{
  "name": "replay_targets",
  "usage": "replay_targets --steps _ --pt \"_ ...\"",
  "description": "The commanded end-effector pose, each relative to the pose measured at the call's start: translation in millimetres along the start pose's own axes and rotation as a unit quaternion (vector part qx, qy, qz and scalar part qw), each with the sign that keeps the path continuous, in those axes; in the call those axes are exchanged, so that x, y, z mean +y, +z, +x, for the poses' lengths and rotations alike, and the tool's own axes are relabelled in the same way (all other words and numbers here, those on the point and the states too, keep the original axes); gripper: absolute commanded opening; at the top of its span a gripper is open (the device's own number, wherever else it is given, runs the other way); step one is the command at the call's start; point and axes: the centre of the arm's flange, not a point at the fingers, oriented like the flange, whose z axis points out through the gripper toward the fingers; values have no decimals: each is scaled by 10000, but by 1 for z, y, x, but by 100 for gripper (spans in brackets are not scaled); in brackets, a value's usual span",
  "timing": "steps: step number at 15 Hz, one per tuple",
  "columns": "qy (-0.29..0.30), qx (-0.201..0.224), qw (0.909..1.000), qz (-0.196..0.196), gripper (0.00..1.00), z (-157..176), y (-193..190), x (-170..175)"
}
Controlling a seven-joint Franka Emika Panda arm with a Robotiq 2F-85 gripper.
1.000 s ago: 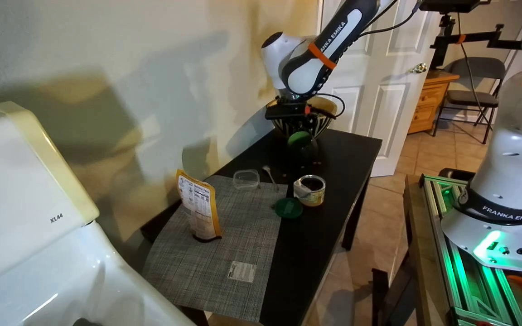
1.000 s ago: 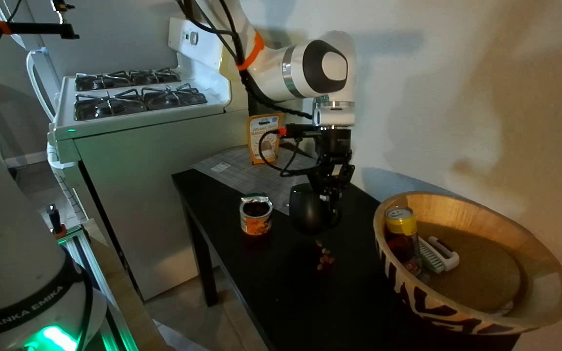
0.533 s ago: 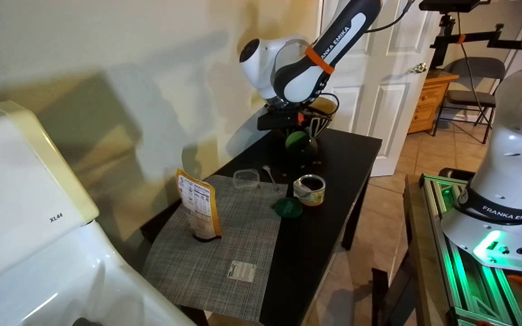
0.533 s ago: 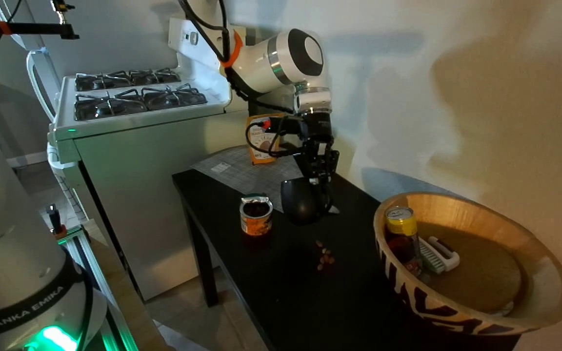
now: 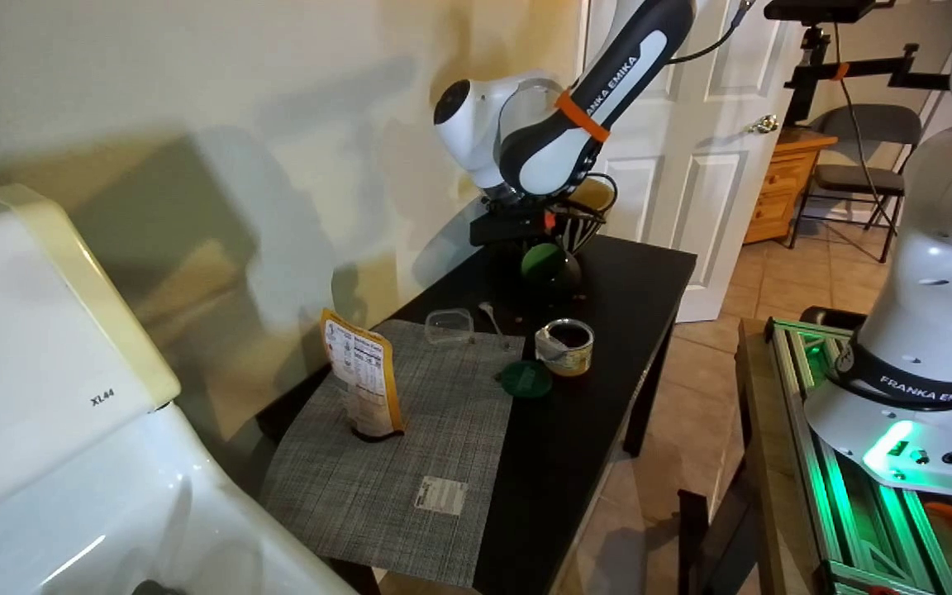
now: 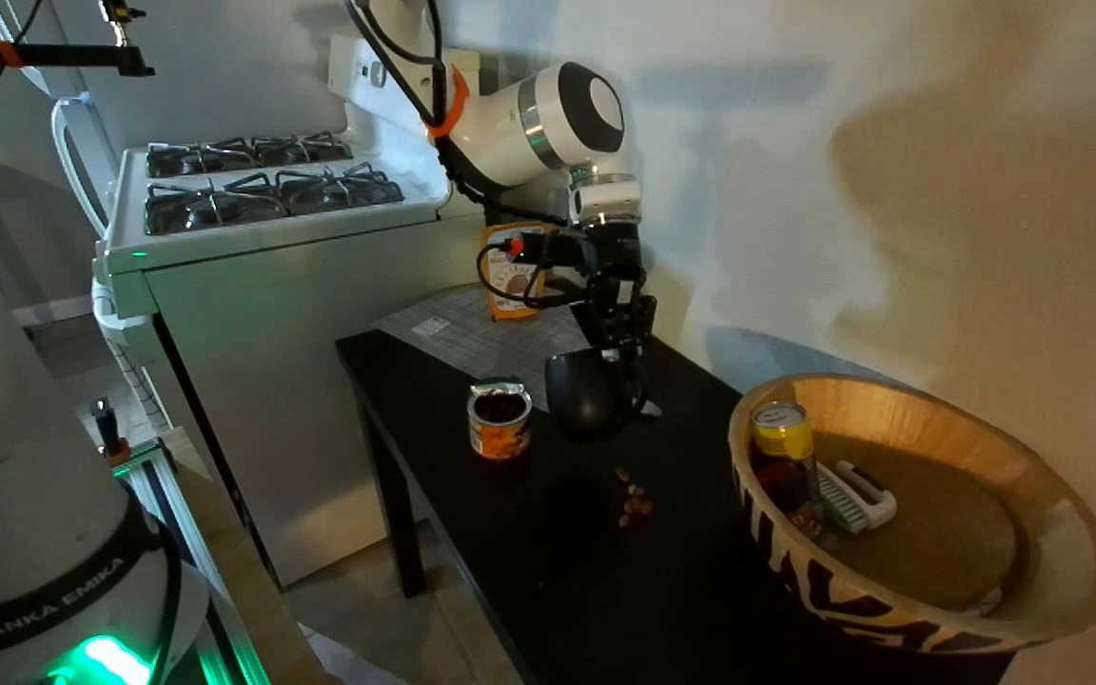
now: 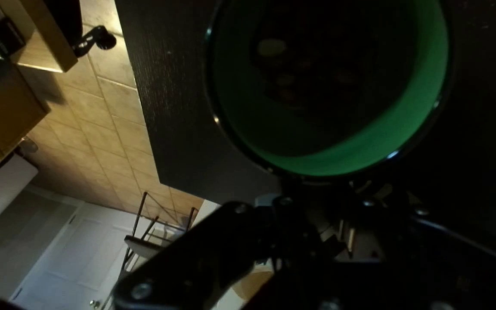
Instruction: Pour the contents in the black mug into the clear bowl.
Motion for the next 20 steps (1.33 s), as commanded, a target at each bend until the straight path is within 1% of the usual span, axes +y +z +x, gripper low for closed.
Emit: replay_targets --steps 1,3,5,6,8,11,15,16,17,20 --pt "-175 875 9959 -128 5 -16 -14 15" --pt "-204 1288 9913 -177 5 -21 -21 16" --pt "-151 1498 9885 -115 5 -25 -30 8" --pt "-126 1545 9879 -25 5 -28 -34 4" --pt "200 1804 9831 245 5 -36 -44 -9" --pt "225 1872 9802 602 5 -49 -55 -20" --pt "908 2011 9700 1024 5 -61 -69 -33" --pt "1018 1825 9728 998 5 -61 -69 -33" --pt "700 1839 9766 863 22 -60 -63 -26" --pt "844 1817 9754 919 22 -63 -65 -30"
